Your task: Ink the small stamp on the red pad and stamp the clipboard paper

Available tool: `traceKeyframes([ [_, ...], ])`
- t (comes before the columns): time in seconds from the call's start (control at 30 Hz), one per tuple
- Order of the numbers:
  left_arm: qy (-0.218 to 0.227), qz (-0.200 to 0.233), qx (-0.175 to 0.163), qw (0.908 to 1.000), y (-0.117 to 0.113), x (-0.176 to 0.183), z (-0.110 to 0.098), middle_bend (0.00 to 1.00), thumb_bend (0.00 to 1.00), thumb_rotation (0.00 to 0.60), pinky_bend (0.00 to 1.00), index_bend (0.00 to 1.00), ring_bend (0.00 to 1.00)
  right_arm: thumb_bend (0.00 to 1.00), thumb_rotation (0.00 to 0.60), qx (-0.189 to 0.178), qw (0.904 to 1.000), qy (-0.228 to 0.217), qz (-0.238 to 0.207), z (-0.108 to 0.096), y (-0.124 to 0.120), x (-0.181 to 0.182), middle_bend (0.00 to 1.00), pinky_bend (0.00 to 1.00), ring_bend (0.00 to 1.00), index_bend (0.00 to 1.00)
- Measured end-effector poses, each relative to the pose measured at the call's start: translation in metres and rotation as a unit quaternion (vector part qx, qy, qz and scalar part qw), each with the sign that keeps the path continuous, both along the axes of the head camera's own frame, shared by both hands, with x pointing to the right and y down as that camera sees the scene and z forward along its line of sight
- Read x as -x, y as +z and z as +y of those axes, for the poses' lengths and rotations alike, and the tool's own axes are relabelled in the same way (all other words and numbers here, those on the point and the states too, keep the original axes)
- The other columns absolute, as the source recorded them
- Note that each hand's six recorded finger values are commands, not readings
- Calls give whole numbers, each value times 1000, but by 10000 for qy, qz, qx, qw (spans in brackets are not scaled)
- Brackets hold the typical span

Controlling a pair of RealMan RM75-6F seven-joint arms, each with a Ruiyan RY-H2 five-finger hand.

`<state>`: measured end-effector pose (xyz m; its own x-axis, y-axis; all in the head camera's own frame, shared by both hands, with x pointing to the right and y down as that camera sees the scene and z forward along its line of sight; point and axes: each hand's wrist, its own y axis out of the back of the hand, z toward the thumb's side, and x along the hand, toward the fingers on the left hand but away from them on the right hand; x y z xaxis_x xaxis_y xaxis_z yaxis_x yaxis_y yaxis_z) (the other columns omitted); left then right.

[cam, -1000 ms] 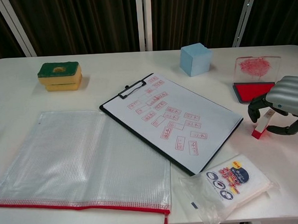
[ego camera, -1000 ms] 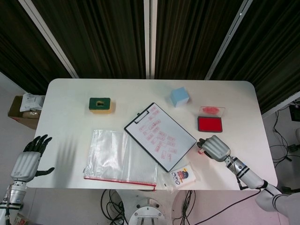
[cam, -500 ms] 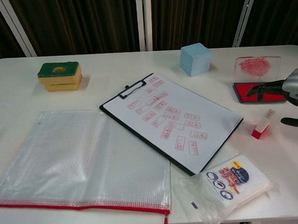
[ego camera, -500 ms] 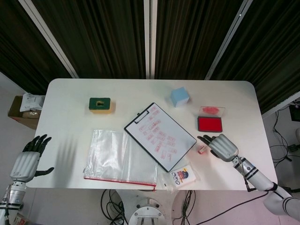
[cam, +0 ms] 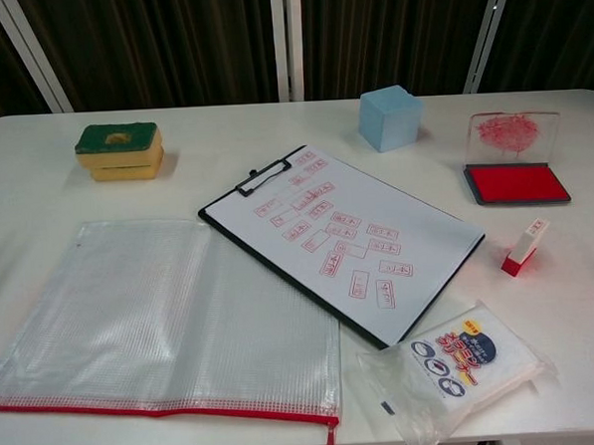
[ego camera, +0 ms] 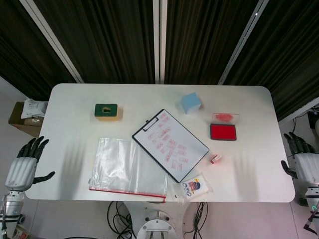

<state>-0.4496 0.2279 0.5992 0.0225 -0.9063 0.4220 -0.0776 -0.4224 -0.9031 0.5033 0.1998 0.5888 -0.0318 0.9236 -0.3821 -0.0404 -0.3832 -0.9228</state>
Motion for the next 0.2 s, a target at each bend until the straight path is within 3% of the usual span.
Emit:
traceKeyframes([
  [0.1, 35, -49, -124, 9999, -10, 0, -7, 44, 99, 567, 147, 92, 30, 269, 600, -21, 9988, 487, 25, 13, -15, -17, 0, 0, 0, 0],
  [0.2, 90, -87, -176, 9998, -18, -1, -11, 45, 98, 565, 147, 90, 29, 276, 600, -155, 9983, 555, -15, 13, -19, -18, 0, 0, 0, 0],
])
